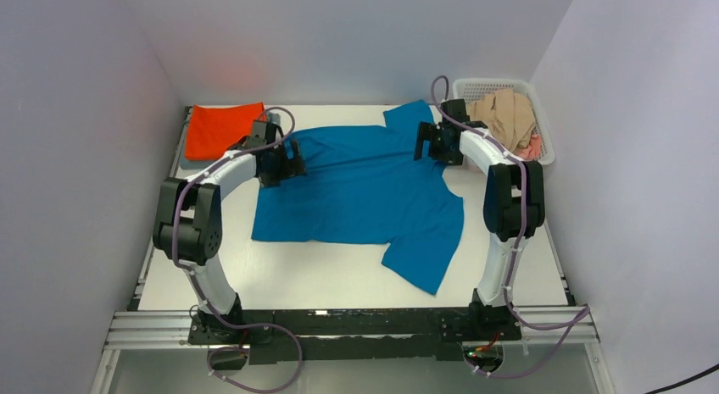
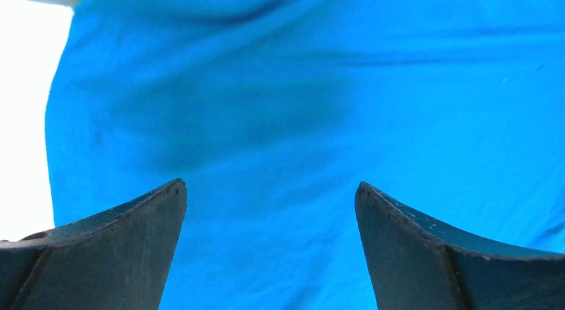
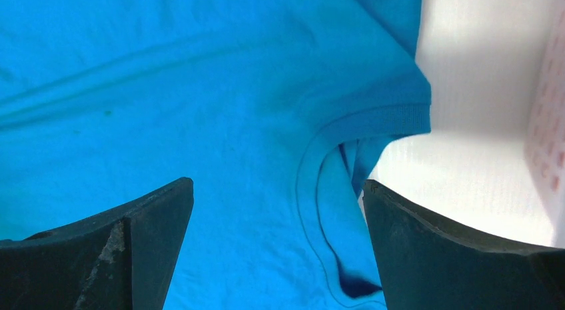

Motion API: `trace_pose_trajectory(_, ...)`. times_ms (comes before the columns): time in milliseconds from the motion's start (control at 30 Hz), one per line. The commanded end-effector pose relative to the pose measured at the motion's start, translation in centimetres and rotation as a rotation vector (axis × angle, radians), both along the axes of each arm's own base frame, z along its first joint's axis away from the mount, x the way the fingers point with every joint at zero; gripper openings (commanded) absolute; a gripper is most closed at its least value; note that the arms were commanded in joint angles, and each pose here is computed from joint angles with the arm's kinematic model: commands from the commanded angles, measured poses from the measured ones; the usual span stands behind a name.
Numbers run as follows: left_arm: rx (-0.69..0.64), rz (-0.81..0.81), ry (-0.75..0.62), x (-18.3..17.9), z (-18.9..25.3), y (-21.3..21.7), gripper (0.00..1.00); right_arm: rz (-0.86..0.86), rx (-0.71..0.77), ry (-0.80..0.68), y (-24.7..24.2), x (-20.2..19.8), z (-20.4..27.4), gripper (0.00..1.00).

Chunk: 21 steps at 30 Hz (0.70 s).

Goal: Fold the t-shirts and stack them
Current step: Flatten out the tshirt

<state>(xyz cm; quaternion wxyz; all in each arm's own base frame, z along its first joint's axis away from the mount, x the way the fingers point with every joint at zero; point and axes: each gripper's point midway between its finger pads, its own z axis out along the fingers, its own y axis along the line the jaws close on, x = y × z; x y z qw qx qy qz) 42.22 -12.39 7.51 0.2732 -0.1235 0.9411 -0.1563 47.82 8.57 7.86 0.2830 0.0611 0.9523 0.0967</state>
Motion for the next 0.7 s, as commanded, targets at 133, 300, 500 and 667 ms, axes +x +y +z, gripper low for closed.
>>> trace_pose_trajectory(133, -0.033, -0.034, 0.025, -2.4, -2.3, -0.8, 0.99, -0.034, -0.008, -0.043, -0.5, 0.6, -1.1, 1.0)
trace_pose_trajectory(300, 0.017, -0.029, 0.067, -3.3, -4.0, 0.1, 1.0, -0.041, -0.024, -0.084, -0.8, 2.3, -1.7, 1.0)
trace_pose_trajectory(500, 0.036, -0.019, 0.1, -4.0, -5.5, 0.7, 0.99, -0.049, -0.042, -0.057, -1.0, 2.7, -3.5, 1.0)
trace_pose_trajectory(667, 0.058, 0.002, 0.118, -4.3, -6.1, 1.5, 0.99, -0.055, -0.057, -0.035, -1.3, 2.4, -5.2, 1.0)
